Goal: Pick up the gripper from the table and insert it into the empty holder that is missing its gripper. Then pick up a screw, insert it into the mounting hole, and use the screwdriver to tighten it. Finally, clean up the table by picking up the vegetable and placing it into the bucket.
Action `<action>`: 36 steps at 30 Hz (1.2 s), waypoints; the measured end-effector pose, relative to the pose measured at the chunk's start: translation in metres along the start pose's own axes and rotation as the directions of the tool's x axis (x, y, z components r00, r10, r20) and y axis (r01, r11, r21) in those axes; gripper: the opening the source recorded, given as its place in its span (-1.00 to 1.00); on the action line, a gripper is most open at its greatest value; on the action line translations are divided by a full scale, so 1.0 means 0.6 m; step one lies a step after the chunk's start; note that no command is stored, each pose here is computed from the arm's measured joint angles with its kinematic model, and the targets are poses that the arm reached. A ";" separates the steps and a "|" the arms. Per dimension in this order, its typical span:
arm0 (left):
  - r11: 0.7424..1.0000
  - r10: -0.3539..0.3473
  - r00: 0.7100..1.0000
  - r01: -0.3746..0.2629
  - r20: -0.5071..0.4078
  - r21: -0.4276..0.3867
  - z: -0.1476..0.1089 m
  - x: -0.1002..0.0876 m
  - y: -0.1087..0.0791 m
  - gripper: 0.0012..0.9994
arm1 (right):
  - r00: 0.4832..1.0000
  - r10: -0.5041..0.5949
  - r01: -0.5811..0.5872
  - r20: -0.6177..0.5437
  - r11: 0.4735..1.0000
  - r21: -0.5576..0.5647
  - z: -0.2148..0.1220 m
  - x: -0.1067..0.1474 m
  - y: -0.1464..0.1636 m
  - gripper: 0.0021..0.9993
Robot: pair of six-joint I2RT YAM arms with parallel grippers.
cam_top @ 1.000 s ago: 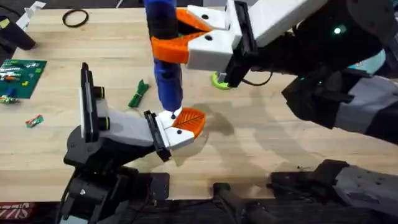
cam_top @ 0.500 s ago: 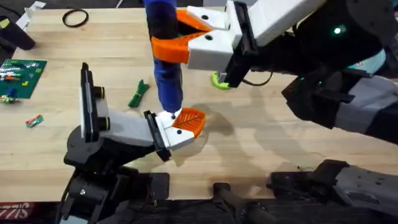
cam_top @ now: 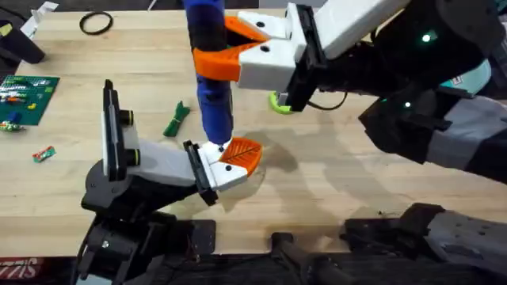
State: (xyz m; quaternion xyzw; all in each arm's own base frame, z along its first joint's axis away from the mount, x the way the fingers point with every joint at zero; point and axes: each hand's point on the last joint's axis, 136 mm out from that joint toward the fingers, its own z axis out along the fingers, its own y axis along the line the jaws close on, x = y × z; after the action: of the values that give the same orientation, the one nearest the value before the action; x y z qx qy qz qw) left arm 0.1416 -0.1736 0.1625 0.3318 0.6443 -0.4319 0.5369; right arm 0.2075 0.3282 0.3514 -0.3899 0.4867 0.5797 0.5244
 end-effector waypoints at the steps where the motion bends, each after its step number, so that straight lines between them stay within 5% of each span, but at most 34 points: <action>1: 1.000 0.000 1.000 0.000 0.000 0.000 0.000 0.000 0.000 -0.97 | 1.000 0.002 -0.002 -0.002 1.000 0.001 0.000 0.001 0.000 -0.90; 36: 1.000 -0.007 1.000 0.007 0.001 0.000 0.000 0.000 0.000 -0.97 | 1.000 0.001 -0.001 -0.005 1.000 -0.011 0.001 0.000 0.003 -0.90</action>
State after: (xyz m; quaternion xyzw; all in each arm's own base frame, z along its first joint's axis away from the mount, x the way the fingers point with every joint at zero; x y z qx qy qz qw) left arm 0.1416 -0.1736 0.1627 0.3294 0.6453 -0.4337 0.5357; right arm 0.2056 0.3288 0.3516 -0.3942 0.4850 0.5816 0.5206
